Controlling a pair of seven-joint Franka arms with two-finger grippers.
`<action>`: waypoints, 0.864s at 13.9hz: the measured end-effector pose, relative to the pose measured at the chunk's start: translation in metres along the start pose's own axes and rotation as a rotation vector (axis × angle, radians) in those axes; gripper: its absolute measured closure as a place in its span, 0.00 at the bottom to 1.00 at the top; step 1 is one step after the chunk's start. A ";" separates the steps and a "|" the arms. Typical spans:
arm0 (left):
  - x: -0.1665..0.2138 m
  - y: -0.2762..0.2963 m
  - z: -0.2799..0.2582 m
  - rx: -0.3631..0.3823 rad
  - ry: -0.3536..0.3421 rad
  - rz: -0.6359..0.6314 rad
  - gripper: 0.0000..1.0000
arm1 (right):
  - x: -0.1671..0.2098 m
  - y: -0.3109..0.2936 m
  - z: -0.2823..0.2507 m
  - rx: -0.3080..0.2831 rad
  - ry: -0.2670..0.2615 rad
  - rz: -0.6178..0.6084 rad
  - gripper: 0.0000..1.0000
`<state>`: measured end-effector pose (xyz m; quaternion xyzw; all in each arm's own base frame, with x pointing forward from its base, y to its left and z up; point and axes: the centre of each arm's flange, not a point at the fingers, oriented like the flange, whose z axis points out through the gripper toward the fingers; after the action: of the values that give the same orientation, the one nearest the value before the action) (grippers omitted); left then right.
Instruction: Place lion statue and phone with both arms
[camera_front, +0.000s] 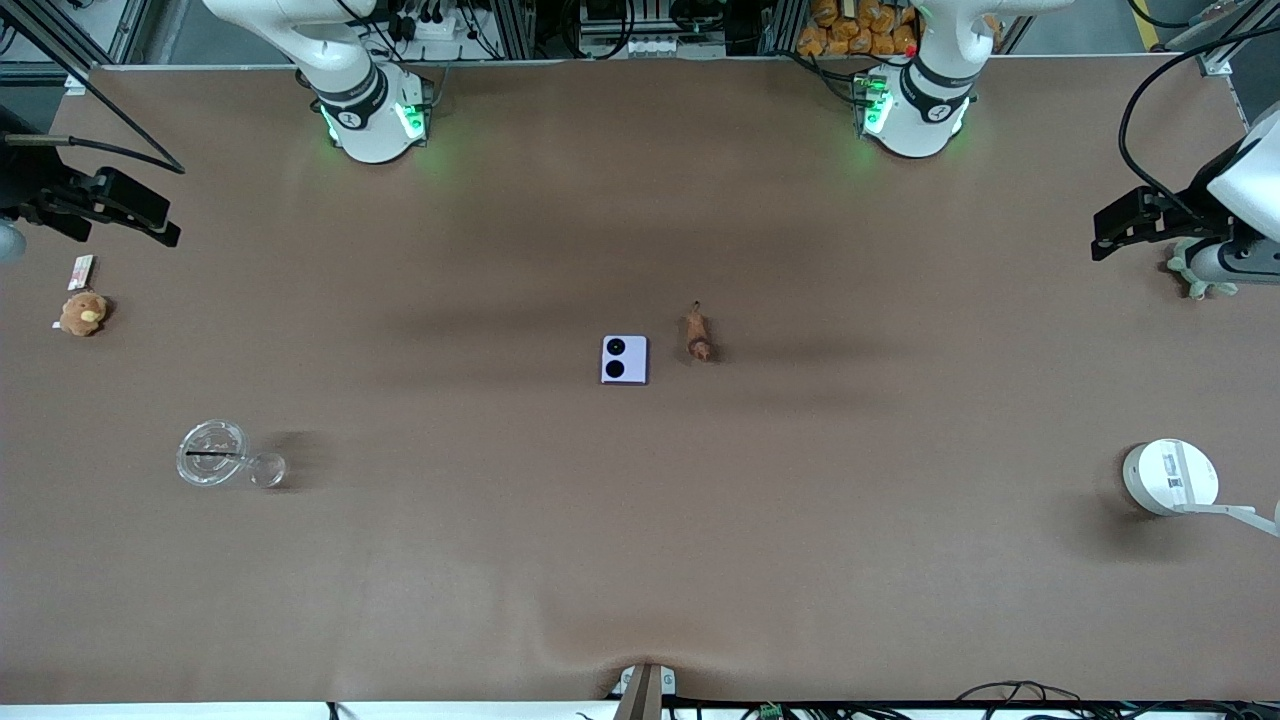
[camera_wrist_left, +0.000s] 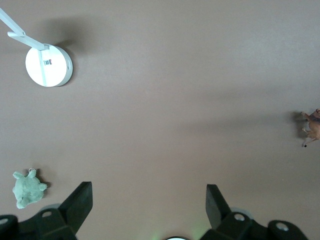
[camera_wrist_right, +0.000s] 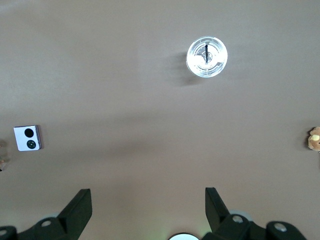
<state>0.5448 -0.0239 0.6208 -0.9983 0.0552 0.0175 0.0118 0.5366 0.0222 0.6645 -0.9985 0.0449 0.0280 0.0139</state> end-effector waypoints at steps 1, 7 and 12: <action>0.000 0.000 0.000 0.000 0.000 0.000 0.00 | 0.000 0.000 0.000 -0.004 0.001 0.001 0.00; 0.000 0.000 0.001 0.000 -0.001 0.000 0.00 | 0.000 0.002 0.000 -0.013 0.001 -0.012 0.00; 0.005 0.001 0.009 0.000 -0.017 -0.003 0.00 | 0.000 0.004 0.000 -0.013 0.000 -0.013 0.00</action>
<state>0.5496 -0.0254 0.6115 -0.9981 0.0538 0.0258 0.0122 0.5366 0.0184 0.6642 -0.9988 0.0384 0.0283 0.0074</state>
